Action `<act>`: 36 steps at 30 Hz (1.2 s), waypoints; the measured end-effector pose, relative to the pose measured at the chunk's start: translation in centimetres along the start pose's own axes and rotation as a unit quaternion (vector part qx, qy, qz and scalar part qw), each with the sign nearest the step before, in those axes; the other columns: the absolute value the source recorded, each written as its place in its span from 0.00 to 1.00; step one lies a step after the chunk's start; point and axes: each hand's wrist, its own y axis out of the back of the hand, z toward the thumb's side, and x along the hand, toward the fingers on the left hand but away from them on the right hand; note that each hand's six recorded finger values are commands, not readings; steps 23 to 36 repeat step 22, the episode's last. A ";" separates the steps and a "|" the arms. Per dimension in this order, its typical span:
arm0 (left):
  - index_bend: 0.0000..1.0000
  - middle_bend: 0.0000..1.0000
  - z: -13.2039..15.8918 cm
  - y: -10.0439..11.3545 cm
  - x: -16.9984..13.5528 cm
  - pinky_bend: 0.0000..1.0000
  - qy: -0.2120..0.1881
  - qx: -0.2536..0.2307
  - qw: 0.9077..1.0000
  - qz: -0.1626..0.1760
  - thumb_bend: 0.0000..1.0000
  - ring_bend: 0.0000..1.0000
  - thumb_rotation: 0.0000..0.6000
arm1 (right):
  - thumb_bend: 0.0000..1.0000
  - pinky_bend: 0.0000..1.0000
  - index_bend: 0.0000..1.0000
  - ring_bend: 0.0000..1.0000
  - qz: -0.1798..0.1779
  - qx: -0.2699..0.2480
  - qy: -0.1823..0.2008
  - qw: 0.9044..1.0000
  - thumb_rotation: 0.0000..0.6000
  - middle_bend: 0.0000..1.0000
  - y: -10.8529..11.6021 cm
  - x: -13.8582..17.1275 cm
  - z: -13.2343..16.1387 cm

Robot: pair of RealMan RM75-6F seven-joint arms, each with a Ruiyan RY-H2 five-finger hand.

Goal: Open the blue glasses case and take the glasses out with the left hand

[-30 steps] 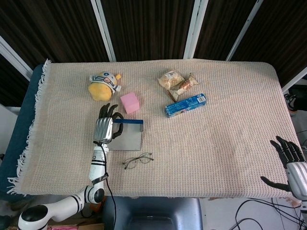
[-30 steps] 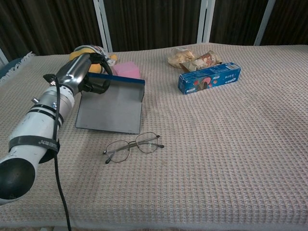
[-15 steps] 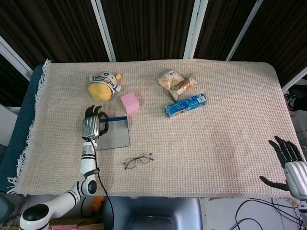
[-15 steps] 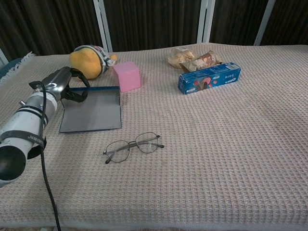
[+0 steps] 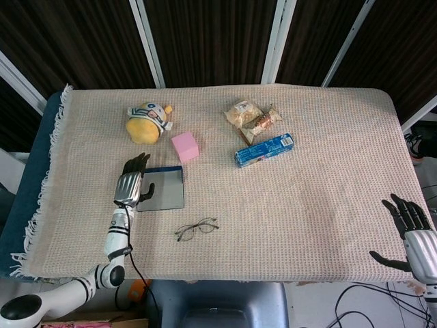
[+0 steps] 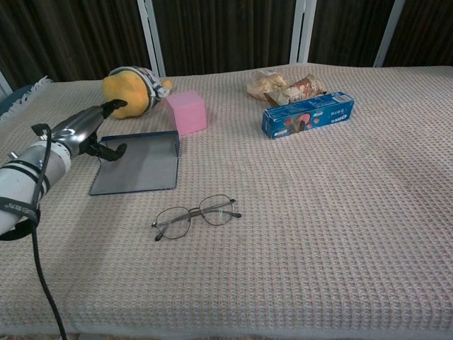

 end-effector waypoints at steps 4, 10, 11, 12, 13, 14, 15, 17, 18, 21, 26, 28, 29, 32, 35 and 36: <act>0.00 0.00 -0.7 2.7 -3.6 0.00 -0.038 0.011 0.999 0.003 0.43 0.00 1.00 | 0.20 0.00 0.00 0.00 0.004 0.006 0.003 1.000 1.00 0.00 -0.3 0.0 0.3; 0.00 0.00 -6.0 7.9 -13.7 0.00 -0.047 0.058 0.997 0.015 0.42 0.00 1.00 | 0.20 0.00 0.00 0.00 0.011 0.014 0.006 1.000 1.00 0.00 -0.9 0.0 0.8; 0.00 0.00 -7.2 8.5 -15.8 0.00 -0.041 0.068 0.997 0.021 0.42 0.00 1.00 | 0.20 0.00 0.00 0.00 0.012 0.016 0.007 1.000 1.00 0.00 -1.0 -0.1 0.9; 0.00 0.00 -8.0 8.8 -17.5 0.00 -0.035 0.074 0.996 0.024 0.42 0.00 1.00 | 0.20 0.00 0.00 0.00 0.013 0.018 0.008 1.000 1.00 0.00 -1.2 -0.1 1.0; 0.00 0.00 -8.7 8.9 -19.1 0.00 -0.029 0.080 0.996 0.026 0.42 0.00 1.00 | 0.20 0.00 0.00 0.00 0.016 0.021 0.009 1.000 1.00 0.00 -1.4 -0.2 1.1; 0.00 0.00 -9.4 8.9 -21.0 0.00 -0.026 0.088 0.996 0.023 0.42 0.00 1.00 | 0.20 0.00 0.00 0.00 0.018 0.023 0.010 1.000 1.00 0.00 -1.6 -0.2 1.2; 0.00 0.00 -9.7 8.9 -22.1 0.00 -0.028 0.092 0.995 0.019 0.42 0.00 1.00 | 0.20 0.00 0.00 0.00 0.021 0.026 0.011 0.999 1.00 0.00 -1.8 -0.3 1.4; 0.00 0.00 -9.8 9.0 -23.4 0.00 -0.042 0.100 0.994 0.013 0.42 0.00 1.00 | 0.20 0.00 0.00 0.00 0.028 0.033 0.015 0.999 1.00 0.00 -2.3 -0.3 1.7; 0.00 0.00 -9.8 9.1 -23.6 0.00 -0.046 0.104 0.993 0.012 0.42 0.00 1.00 | 0.20 0.00 0.00 0.00 0.031 0.036 0.016 0.999 1.00 0.00 -2.5 -0.4 1.8; 0.00 0.00 -10.0 9.2 -23.7 0.00 -0.050 0.108 0.993 0.006 0.42 0.00 1.00 | 0.20 0.00 0.00 0.00 0.036 0.040 0.017 0.998 1.00 0.00 -2.8 -0.4 2.1; 0.00 0.00 -10.0 9.3 -23.6 0.00 -0.050 0.108 0.993 0.007 0.42 0.00 1.00 | 0.20 0.00 0.00 0.00 0.036 0.041 0.014 0.998 1.00 0.00 -2.8 -0.4 2.0; 0.00 0.00 -10.0 9.3 -23.6 0.00 -0.050 0.108 0.993 0.007 0.42 0.00 1.00 | 0.20 0.00 0.00 0.00 0.036 0.041 0.014 0.998 1.00 0.00 -2.8 -0.4 2.0; 0.00 0.00 -10.0 9.3 -23.6 0.00 -0.050 0.108 0.993 0.007 0.42 0.00 1.00 | 0.20 0.00 0.00 0.00 0.036 0.041 0.014 0.998 1.00 0.00 -2.8 -0.4 2.0; 0.00 0.00 -10.0 9.3 -23.6 0.00 -0.050 0.108 0.993 0.007 0.42 0.00 1.00 | 0.20 0.00 0.00 0.00 0.036 0.041 0.014 0.998 1.00 0.00 -2.8 -0.4 2.0; 0.00 0.00 -10.0 9.3 -23.6 0.00 -0.050 0.108 0.993 0.007 0.42 0.00 1.00 | 0.20 0.00 0.00 0.00 0.036 0.041 0.014 0.998 1.00 0.00 -2.8 -0.4 2.0; 0.00 0.00 -10.0 9.3 -23.6 0.00 -0.050 0.108 0.993 0.007 0.42 0.00 1.00 | 0.20 0.00 0.00 0.00 0.036 0.041 0.014 0.998 1.00 0.00 -2.8 -0.4 2.0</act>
